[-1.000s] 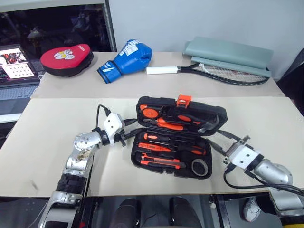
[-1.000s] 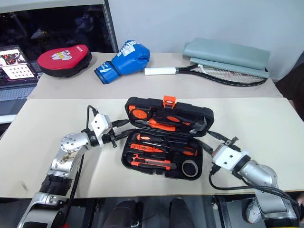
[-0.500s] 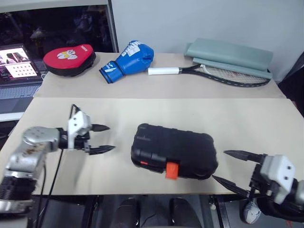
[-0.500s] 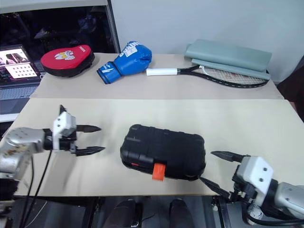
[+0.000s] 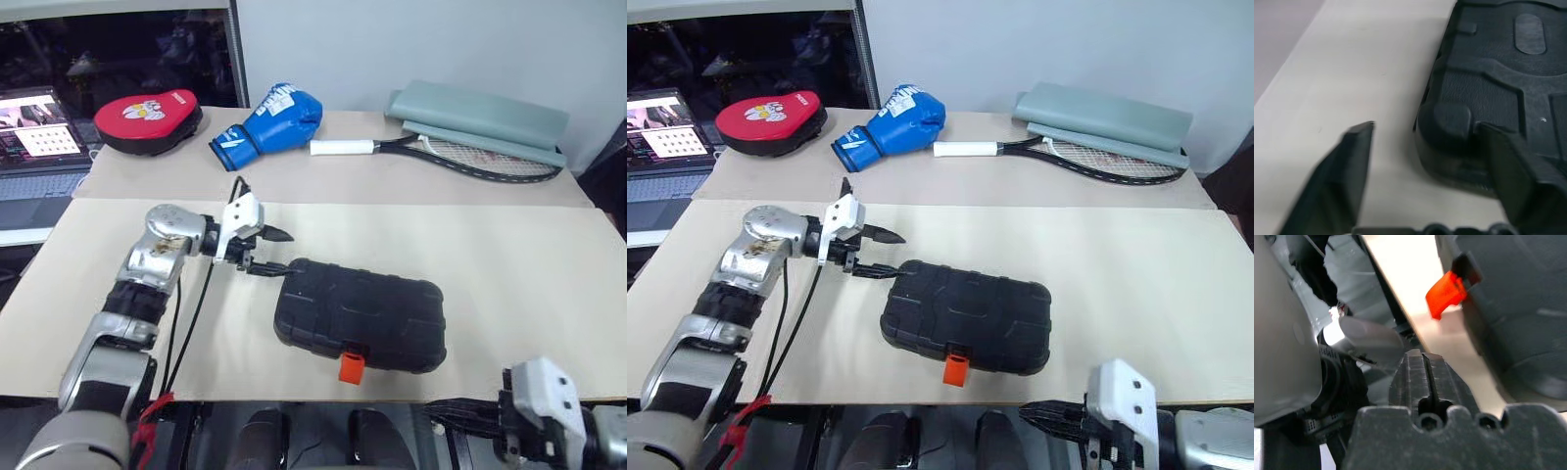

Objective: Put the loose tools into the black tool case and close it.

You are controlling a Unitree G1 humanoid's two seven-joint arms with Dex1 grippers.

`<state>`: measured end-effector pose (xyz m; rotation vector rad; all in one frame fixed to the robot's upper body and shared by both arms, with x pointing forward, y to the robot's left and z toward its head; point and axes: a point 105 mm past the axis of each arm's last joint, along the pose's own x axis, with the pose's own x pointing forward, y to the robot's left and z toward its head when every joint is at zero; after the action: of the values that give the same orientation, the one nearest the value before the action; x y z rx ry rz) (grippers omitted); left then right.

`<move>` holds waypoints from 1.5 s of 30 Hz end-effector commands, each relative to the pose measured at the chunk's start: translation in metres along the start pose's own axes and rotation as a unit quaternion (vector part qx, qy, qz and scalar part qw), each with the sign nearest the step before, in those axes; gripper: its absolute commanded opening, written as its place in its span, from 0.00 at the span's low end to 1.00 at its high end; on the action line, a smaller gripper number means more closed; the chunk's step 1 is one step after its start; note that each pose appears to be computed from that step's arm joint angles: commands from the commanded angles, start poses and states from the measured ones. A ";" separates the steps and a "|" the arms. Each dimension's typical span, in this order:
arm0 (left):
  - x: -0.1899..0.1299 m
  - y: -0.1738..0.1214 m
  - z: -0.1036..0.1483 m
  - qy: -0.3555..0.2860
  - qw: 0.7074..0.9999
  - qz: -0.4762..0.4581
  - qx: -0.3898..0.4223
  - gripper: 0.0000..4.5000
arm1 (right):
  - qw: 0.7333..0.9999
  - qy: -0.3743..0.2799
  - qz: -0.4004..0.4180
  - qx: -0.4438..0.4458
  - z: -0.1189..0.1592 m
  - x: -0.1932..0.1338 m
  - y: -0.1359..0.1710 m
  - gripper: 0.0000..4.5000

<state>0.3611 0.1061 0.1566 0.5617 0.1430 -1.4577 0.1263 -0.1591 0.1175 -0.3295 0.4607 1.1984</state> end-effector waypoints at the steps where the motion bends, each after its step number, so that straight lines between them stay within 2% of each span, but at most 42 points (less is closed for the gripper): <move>1: 0.012 0.008 0.001 0.030 0.998 -0.020 0.046 0.41 | 0.999 0.022 -0.006 -0.033 -0.007 0.009 -0.006 0.00; 6: 0.027 0.012 -0.006 0.068 0.993 -0.037 0.085 0.00 | 0.998 0.028 -0.020 -0.053 -0.011 0.018 -0.019 0.00; 10: 0.035 0.018 -0.009 0.087 0.991 -0.022 0.102 0.00 | 0.998 0.026 -0.015 -0.056 -0.010 0.021 -0.021 0.00; 14: 0.038 0.014 -0.004 0.064 0.993 -0.045 0.083 0.00 | 0.997 0.030 -0.017 -0.069 -0.009 0.021 -0.024 0.00; 18: 0.038 0.006 -0.001 0.048 0.993 -0.077 0.077 0.00 | 0.995 0.039 -0.050 -0.081 -0.009 0.022 -0.039 0.00; 25: 0.025 -0.013 -0.015 0.060 0.988 -0.121 0.078 0.00 | 0.986 0.045 -0.122 -0.107 -0.005 0.015 -0.077 0.00; 29: 0.016 -0.022 -0.023 0.068 0.988 -0.123 0.068 0.00 | 0.980 0.028 -0.161 -0.111 0.005 0.012 -0.101 0.00; 34: 0.008 -0.026 -0.028 0.071 0.989 -0.110 0.061 0.00 | 0.977 0.027 -0.173 -0.120 0.010 0.013 -0.116 0.00; 40: -0.002 -0.009 -0.020 0.067 0.995 -0.057 0.042 0.00 | 0.982 0.032 -0.145 -0.119 0.012 0.009 -0.112 0.00; 45: -0.014 0.023 0.017 0.019 0.998 -0.020 -0.051 0.00 | 0.987 0.013 -0.122 -0.103 0.017 -0.001 -0.099 0.00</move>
<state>0.3722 0.1164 0.1553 0.5983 0.3058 -1.4745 0.2280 -0.1870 0.1184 -0.5651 0.3505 0.9814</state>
